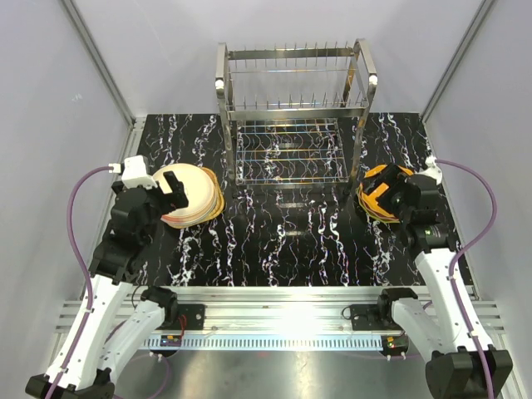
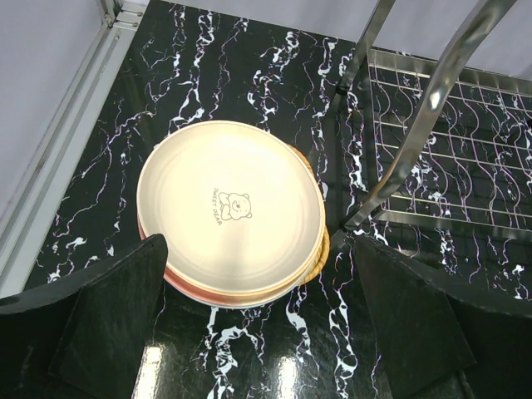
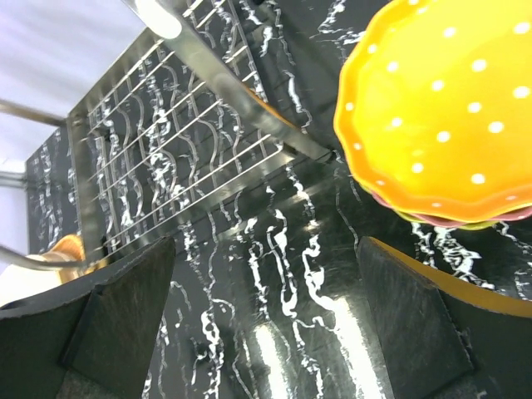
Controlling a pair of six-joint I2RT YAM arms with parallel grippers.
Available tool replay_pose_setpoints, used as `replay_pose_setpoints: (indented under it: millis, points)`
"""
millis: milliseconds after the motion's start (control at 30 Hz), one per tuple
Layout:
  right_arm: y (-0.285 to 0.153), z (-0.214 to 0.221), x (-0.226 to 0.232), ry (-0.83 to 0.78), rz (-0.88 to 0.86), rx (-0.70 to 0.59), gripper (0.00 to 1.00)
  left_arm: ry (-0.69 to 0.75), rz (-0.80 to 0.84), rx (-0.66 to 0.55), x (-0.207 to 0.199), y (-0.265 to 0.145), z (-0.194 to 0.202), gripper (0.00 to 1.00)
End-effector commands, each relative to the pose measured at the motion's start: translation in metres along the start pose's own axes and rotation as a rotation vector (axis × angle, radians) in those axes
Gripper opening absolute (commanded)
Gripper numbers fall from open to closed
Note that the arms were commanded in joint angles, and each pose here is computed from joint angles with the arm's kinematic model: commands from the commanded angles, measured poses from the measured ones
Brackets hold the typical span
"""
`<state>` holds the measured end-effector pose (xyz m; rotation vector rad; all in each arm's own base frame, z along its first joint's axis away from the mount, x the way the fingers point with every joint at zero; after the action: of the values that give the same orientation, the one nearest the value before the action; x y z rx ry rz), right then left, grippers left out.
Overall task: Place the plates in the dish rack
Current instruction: Grab a plate with the right arm
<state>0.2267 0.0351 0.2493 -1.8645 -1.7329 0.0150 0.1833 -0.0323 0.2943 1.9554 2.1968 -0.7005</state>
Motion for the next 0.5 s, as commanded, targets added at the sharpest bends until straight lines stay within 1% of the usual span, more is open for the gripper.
replay_pose_setpoints:
  millis: [0, 100, 167, 300, 333, 433, 467]
  points:
    - [0.004, -0.004, -0.002, -0.024, 0.016, -0.032, 1.00, -0.021, 0.012, -0.029, -0.004, -0.005, -0.010, 0.99]
    - [0.010, -0.004, -0.002, -0.083, -0.006, -0.024, 1.00, -0.019, 0.014, -0.027, -0.004, -0.004, -0.009, 0.99]
    - [0.014, -0.006, -0.005, -0.121, 0.032, -0.009, 1.00, -0.014, 0.000, -0.023, -0.003, -0.003, -0.008, 0.99]
    - [0.023, -0.009, -0.021, -0.171, 0.205, 0.030, 1.00, -0.015, 0.001, -0.022, -0.003, -0.003, -0.008, 0.99]
    - [0.029, -0.006, -0.025, -0.182, 0.239, 0.061, 1.00, -0.016, 0.002, -0.023, -0.003, -0.004, -0.008, 0.99]
    - [0.042, -0.002, -0.029, -0.206, 0.279, 0.099, 1.00, -0.019, 0.010, -0.024, -0.003, -0.005, -0.009, 0.99]
    - [0.045, -0.002, -0.029, -0.216, 0.274, 0.106, 0.95, -0.023, 0.012, -0.026, -0.003, -0.006, -0.009, 0.99]
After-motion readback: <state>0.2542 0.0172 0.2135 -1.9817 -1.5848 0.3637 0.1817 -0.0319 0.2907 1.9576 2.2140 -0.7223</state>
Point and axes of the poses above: each gripper's point midway between its finger pads, its own y axis out along the fingers, its own x axis along the line the jaws close on, z = x × y, the point moved 8 cm from there along -y, back along the fingers, and after that the axes turned 14 degrees about -y, right-handed, at the moved point
